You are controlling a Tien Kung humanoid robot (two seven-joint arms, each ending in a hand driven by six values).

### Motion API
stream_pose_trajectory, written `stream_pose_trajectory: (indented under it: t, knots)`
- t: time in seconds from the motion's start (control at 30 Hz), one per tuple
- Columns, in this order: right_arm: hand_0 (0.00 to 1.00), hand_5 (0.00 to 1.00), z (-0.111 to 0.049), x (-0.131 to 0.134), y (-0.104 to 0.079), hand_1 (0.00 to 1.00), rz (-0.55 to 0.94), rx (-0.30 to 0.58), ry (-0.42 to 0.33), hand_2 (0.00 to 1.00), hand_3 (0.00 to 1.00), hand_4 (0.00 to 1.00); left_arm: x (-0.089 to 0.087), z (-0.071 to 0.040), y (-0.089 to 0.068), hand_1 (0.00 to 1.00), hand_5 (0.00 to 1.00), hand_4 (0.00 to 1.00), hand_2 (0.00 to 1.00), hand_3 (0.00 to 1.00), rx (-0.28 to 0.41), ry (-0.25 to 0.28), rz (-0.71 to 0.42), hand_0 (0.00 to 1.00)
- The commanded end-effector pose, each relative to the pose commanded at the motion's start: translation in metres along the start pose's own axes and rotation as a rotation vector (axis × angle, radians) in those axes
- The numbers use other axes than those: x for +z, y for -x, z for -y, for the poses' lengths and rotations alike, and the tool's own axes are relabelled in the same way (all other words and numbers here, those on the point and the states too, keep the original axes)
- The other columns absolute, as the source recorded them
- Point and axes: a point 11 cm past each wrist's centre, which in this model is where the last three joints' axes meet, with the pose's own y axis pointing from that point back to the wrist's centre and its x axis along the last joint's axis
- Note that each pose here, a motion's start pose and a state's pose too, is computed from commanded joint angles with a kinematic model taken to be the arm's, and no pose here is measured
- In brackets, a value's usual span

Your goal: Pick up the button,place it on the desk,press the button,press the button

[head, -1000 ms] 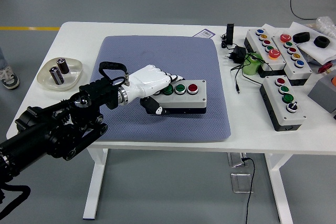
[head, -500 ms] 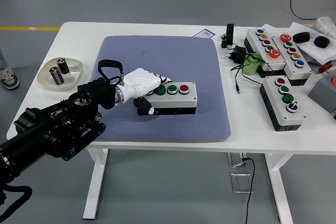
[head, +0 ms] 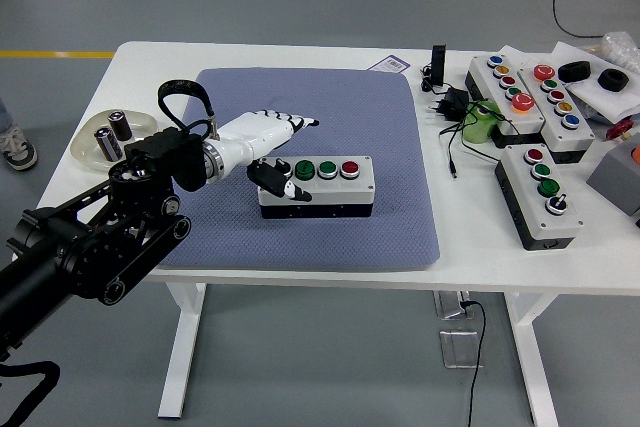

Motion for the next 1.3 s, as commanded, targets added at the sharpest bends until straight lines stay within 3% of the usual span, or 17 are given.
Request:
stream_pose_trajectory:
  t: [0.1, 0.17, 0.2, 0.27, 0.37, 0.4, 0.77, 0.8, 1.03, 1.3]
  knots:
    - [0.633, 0.252, 0.0, 0.0, 0.0, 0.543, 0.0, 0.0, 0.001, 0.567, 0.635, 0.229, 0.012, -0.009, -0.026, 0.934, 0.365, 0.872, 0.973, 0.998, 0.108, 0.025, -0.027, 0.89]
    - [0.633, 0.252, 0.0, 0.0, 0.0, 0.543, -0.001, 0.0, 0.001, 0.567, 0.635, 0.229, 0.019, -0.013, -0.041, 0.934, 0.365, 0.872, 0.973, 0.998, 0.191, 0.004, -0.03, 0.89]
    - [0.633, 0.251, 0.0, 0.0, 0.0, 0.544, -0.002, 0.0, 0.001, 0.566, 0.635, 0.229, 0.02, -0.015, -0.048, 0.174, 0.002, 0.626, 0.192, 0.884, 0.234, -0.017, -0.024, 0.255]
    - [0.633, 0.251, 0.0, 0.0, 0.0, 0.544, -0.001, -0.001, 0.001, 0.566, 0.635, 0.229, 0.023, -0.019, -0.059, 0.174, 0.002, 0.626, 0.192, 0.884, 0.295, -0.045, -0.021, 0.255]
    - [0.633, 0.251, 0.0, -0.001, 0.0, 0.544, -0.001, -0.001, 0.0, 0.566, 0.635, 0.229, 0.028, -0.02, -0.059, 0.174, 0.002, 0.626, 0.192, 0.884, 0.274, -0.05, -0.017, 0.255]
    - [0.632, 0.251, 0.0, -0.001, 0.001, 0.542, 0.0, -0.001, -0.001, 0.565, 0.635, 0.23, 0.029, -0.02, -0.057, 0.002, 0.002, 0.508, 0.04, 0.741, 0.258, -0.049, -0.013, 0.054]
    - [0.632, 0.253, 0.0, -0.001, 0.001, 0.542, -0.002, -0.002, -0.001, 0.566, 0.636, 0.229, 0.045, -0.019, -0.012, 0.002, 0.002, 0.48, 0.002, 0.753, -0.049, -0.021, 0.045, 0.008]
    - [0.633, 0.252, 0.0, -0.001, 0.001, 0.542, -0.002, -0.002, -0.001, 0.565, 0.636, 0.229, 0.046, -0.018, -0.009, 0.002, 0.002, 0.435, 0.002, 0.81, -0.062, -0.019, 0.045, 0.006]
    - [0.632, 0.25, 0.0, -0.002, 0.0, 0.541, -0.002, -0.001, -0.002, 0.565, 0.636, 0.23, 0.052, -0.017, 0.001, 0.002, 0.002, 0.44, 0.002, 0.812, -0.113, -0.01, 0.064, 0.008]
    - [0.632, 0.251, 0.0, -0.002, 0.0, 0.541, -0.002, -0.001, -0.003, 0.565, 0.635, 0.228, 0.047, -0.012, 0.005, 0.002, 0.002, 0.429, 0.002, 0.819, -0.123, -0.031, 0.066, 0.011]
